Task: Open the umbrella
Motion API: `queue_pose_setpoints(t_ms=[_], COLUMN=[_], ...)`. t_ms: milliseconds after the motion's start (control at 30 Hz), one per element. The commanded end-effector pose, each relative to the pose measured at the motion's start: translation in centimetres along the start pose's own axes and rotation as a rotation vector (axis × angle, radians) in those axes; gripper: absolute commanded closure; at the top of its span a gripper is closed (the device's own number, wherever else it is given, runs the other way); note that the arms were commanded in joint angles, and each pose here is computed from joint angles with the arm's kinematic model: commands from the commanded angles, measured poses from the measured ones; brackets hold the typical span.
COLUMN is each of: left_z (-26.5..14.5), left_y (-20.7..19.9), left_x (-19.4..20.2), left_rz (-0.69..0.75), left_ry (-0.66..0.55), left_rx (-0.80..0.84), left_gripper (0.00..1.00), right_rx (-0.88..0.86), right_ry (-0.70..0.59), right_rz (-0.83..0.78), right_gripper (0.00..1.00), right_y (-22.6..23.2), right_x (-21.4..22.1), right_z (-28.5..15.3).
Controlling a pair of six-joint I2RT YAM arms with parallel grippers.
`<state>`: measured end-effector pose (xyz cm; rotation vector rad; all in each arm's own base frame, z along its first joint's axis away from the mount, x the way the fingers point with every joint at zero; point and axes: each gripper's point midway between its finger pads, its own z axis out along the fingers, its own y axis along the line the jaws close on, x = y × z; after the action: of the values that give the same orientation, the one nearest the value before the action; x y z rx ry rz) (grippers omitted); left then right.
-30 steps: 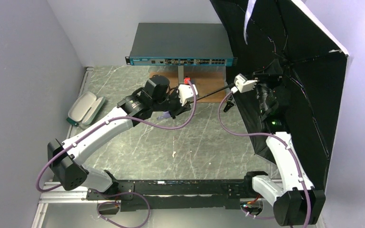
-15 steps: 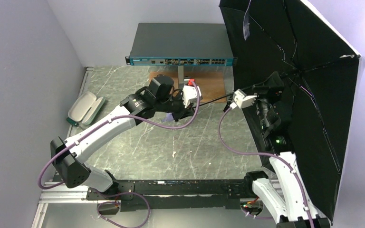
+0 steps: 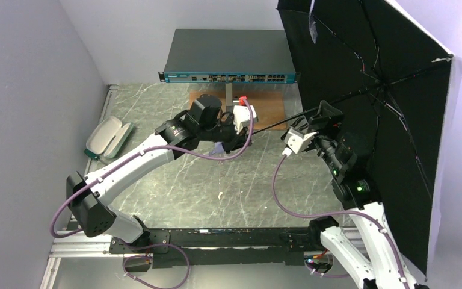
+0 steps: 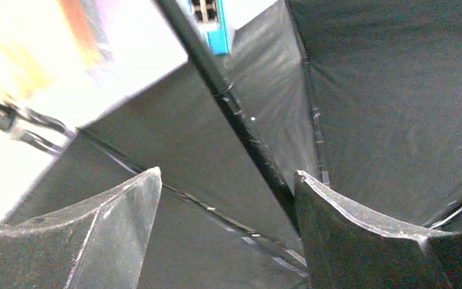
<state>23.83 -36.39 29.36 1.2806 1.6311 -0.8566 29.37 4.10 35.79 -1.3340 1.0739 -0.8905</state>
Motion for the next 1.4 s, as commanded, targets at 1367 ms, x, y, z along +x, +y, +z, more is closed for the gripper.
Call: queue_pose_setpoints(t_ms=[1367], left_z=[-18.1], left_y=[16.9], left_x=[-0.9], left_rz=[-0.735], left_ry=[-0.722], left_rx=[-0.527], left_gripper=[1.0], right_rx=[-0.362], right_ry=[-0.18], right_rz=[0.755], right_gripper=[0.17], right_y=[6.5], right_x=[-6.6], right_z=[-2.8])
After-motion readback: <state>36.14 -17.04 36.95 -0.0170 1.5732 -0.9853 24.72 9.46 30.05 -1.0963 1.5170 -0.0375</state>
